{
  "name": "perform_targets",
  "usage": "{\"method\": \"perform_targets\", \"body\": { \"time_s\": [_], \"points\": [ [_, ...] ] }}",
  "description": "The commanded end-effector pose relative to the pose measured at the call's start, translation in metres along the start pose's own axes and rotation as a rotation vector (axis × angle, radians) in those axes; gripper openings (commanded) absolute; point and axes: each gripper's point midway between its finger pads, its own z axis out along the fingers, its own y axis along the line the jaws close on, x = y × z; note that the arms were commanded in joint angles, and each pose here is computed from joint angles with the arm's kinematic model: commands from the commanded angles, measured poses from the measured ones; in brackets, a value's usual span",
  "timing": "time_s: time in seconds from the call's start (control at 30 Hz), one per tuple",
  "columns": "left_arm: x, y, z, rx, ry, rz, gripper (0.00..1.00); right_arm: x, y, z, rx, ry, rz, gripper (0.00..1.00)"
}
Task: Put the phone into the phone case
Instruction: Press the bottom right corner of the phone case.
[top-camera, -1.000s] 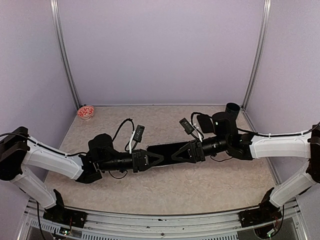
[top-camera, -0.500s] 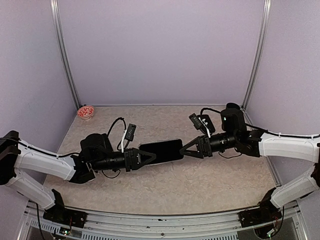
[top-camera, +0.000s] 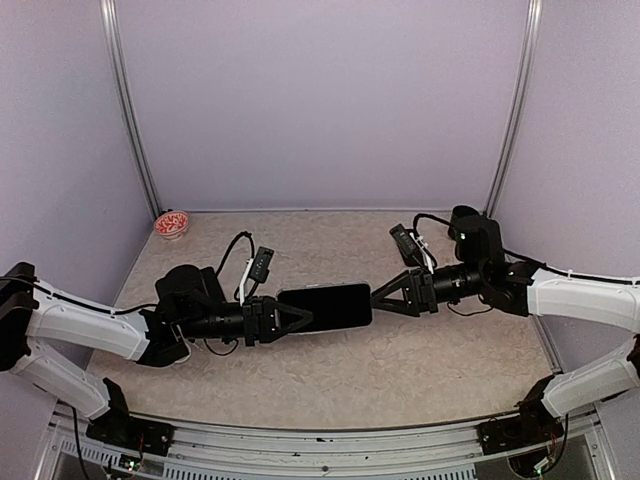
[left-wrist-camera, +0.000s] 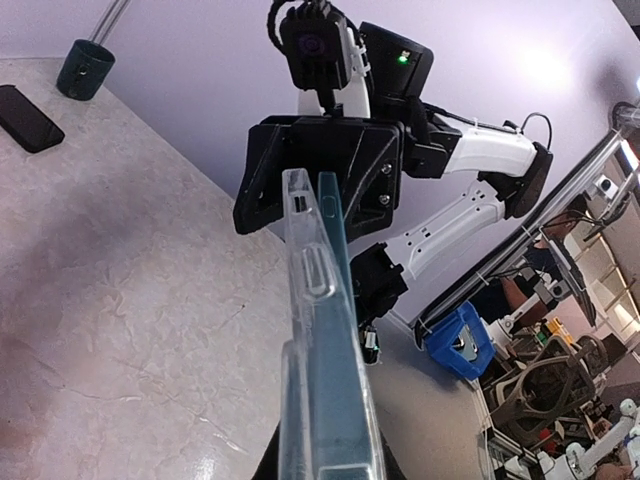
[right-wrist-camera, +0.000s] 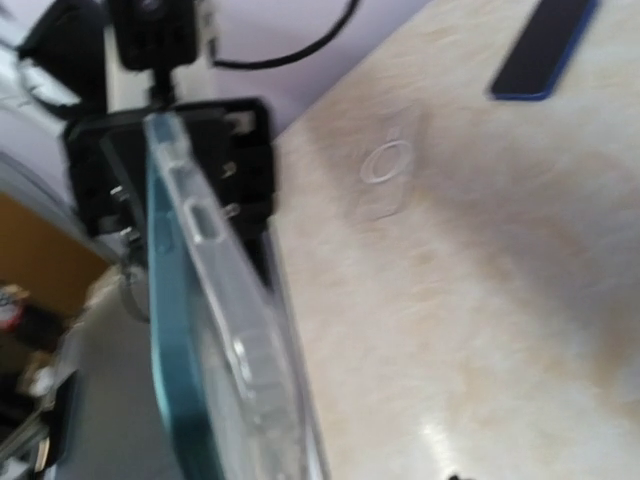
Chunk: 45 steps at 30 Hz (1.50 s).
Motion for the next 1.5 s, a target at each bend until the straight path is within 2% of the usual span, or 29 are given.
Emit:
{"method": "perform_targets", "body": {
  "time_s": [0.0, 0.2, 0.37, 0.53, 0.77, 0.87, 1.07, 1.23, 1.47],
  "points": [
    [-0.020, -0.037, -0.002, 0.149, -0.062, 0.102, 0.00, 0.001, 0.020, -0.003, -0.143, 0.001, -0.005, 0.53],
    [-0.018, -0.040, 0.001, 0.170, -0.049, 0.104, 0.00, 0.002, 0.034, -0.003, -0.240, 0.015, 0.000, 0.53],
    [-0.016, -0.039, 0.003, 0.169, -0.044, 0.100, 0.00, 0.002, 0.042, -0.004, -0.292, 0.019, 0.004, 0.49],
    [-0.015, -0.038, 0.004, 0.170, -0.043, 0.096, 0.00, 0.007, 0.044, -0.003, -0.313, 0.033, 0.012, 0.40],
    [-0.012, -0.039, 0.008, 0.180, -0.035, 0.095, 0.00, 0.011, 0.048, 0.002, -0.342, 0.050, 0.016, 0.33],
    [-0.012, -0.039, 0.009, 0.182, -0.032, 0.093, 0.00, 0.012, 0.051, 0.003, -0.359, 0.057, 0.015, 0.28],
    [-0.011, -0.038, 0.011, 0.176, -0.031, 0.090, 0.00, 0.015, 0.055, 0.007, -0.386, 0.072, 0.018, 0.11],
    [-0.010, -0.033, 0.012, 0.157, -0.029, 0.083, 0.00, 0.016, 0.059, 0.009, -0.397, 0.081, 0.015, 0.05],
    [-0.009, -0.025, 0.016, 0.118, -0.018, 0.078, 0.13, 0.015, 0.057, 0.009, -0.384, 0.083, 0.011, 0.04]
  ]
}}
